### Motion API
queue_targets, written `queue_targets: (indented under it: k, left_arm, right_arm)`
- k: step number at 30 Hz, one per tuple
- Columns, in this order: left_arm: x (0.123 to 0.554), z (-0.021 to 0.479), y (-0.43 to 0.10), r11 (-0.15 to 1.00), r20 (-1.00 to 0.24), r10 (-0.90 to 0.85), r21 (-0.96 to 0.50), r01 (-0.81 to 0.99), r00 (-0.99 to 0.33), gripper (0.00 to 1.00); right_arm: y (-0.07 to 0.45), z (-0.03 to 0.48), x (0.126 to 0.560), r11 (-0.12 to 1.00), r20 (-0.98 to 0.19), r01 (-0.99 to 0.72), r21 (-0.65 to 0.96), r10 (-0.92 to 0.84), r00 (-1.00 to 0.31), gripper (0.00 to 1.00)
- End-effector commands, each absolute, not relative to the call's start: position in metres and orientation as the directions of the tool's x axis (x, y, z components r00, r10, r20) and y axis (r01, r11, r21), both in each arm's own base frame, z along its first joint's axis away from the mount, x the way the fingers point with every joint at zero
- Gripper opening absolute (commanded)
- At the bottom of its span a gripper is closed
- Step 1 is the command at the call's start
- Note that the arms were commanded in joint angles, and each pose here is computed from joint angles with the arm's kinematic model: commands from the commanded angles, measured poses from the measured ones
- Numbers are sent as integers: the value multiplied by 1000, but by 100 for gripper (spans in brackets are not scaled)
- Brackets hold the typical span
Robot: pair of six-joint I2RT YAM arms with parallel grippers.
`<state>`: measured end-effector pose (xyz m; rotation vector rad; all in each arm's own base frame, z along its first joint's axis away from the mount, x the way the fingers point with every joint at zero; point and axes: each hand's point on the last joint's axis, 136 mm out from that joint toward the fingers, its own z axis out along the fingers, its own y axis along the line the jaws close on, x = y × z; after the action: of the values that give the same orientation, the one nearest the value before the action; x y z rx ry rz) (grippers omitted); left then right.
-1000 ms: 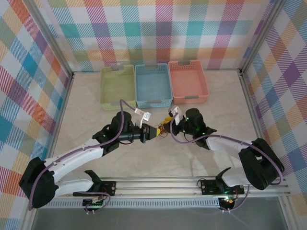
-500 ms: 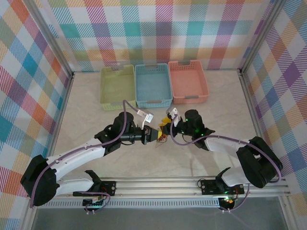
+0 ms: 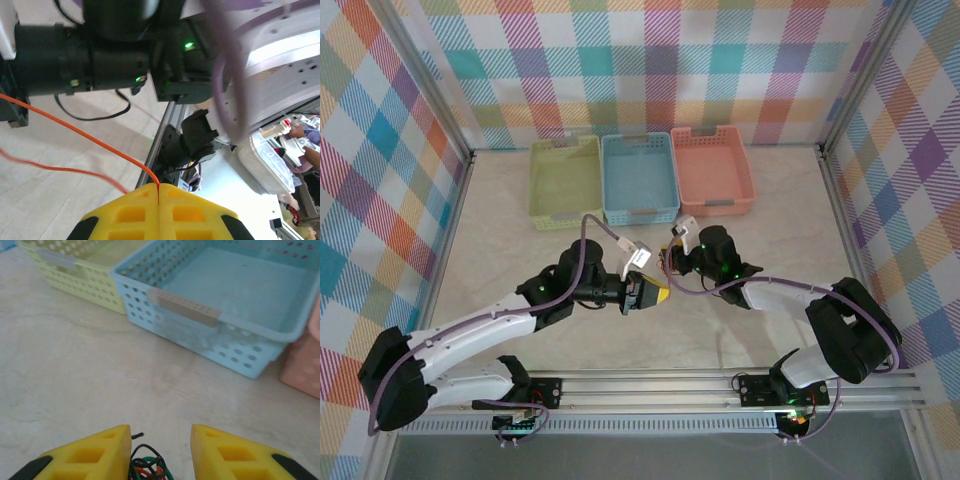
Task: Untangle the cables
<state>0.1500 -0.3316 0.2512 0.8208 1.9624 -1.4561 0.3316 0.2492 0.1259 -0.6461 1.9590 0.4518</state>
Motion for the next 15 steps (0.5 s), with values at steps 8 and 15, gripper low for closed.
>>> queue_targets:
  k: [8,15]
  left_arm:
    - [135,315,-288,240,-871,-26,-482,843,-491,0]
    - [137,328,-263,317,-896,-99,-440,840,-432,0]
  right_arm:
    - [220,113,357,880,-848,-473,51,-212,-486,37]
    - [218,101,361,888,-815,-456,56,-223,-534,38]
